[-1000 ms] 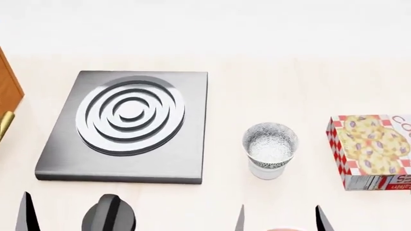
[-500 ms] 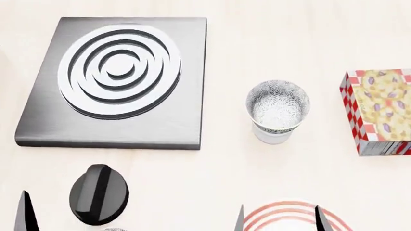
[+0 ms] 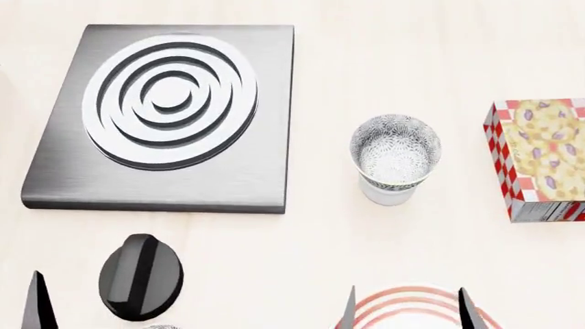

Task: Pick the akita bowl on the ramekin and place it on the plate.

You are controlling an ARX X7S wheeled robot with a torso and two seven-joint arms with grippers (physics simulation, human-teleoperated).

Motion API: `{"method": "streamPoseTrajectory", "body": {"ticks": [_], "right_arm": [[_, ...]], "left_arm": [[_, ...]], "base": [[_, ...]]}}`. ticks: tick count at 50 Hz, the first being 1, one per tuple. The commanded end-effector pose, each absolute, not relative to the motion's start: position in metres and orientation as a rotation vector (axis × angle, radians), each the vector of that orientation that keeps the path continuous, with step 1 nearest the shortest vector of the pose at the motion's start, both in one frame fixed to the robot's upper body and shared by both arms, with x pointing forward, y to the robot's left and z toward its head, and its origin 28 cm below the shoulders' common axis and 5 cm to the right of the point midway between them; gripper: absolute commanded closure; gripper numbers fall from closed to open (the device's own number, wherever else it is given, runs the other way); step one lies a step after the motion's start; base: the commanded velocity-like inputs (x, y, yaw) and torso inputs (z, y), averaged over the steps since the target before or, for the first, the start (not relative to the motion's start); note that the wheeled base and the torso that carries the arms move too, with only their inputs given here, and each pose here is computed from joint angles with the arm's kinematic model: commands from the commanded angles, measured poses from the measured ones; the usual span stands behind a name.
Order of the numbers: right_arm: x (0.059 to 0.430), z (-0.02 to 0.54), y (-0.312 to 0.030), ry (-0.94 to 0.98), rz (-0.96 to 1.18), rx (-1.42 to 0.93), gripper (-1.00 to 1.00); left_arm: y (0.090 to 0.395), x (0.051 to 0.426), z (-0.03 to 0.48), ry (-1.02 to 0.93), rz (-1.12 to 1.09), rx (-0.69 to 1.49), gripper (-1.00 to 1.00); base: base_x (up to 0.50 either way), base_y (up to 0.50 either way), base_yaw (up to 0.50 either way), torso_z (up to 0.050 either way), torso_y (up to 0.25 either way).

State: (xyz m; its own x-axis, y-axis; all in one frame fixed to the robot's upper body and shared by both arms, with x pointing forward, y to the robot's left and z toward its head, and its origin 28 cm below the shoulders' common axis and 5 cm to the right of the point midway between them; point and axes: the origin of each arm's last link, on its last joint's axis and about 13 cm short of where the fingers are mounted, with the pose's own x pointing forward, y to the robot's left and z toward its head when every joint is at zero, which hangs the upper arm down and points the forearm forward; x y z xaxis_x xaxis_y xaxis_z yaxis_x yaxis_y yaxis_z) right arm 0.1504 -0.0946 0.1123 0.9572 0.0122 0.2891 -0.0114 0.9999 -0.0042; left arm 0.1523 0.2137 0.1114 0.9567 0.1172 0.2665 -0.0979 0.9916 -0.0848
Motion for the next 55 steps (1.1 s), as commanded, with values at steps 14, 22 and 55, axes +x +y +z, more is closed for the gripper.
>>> {"method": "streamPoseTrajectory", "body": {"ticks": [14,22,55], "right_arm": [[0.205,0.204,-0.143,-0.133,0.402,-0.691,-1.0],[0.231,0.228,-0.158,-0.003,0.413,-0.944,-1.0],[0.298,0.252,-0.178,0.208,0.406,-1.399,-1.0]], "left_arm": [[0.212,0.158,0.106,-0.237,0.099,-0.075,-1.0],[0.211,0.159,0.106,-0.234,0.099,-0.074,-1.0],[0.21,0.16,0.101,-0.229,0.087,-0.072,-1.0]], "base": [[0.0,0.0,0.0,0.0,0.0],[0.0,0.0,0.0,0.0,0.0],[0.0,0.0,0.0,0.0,0.0]]}}
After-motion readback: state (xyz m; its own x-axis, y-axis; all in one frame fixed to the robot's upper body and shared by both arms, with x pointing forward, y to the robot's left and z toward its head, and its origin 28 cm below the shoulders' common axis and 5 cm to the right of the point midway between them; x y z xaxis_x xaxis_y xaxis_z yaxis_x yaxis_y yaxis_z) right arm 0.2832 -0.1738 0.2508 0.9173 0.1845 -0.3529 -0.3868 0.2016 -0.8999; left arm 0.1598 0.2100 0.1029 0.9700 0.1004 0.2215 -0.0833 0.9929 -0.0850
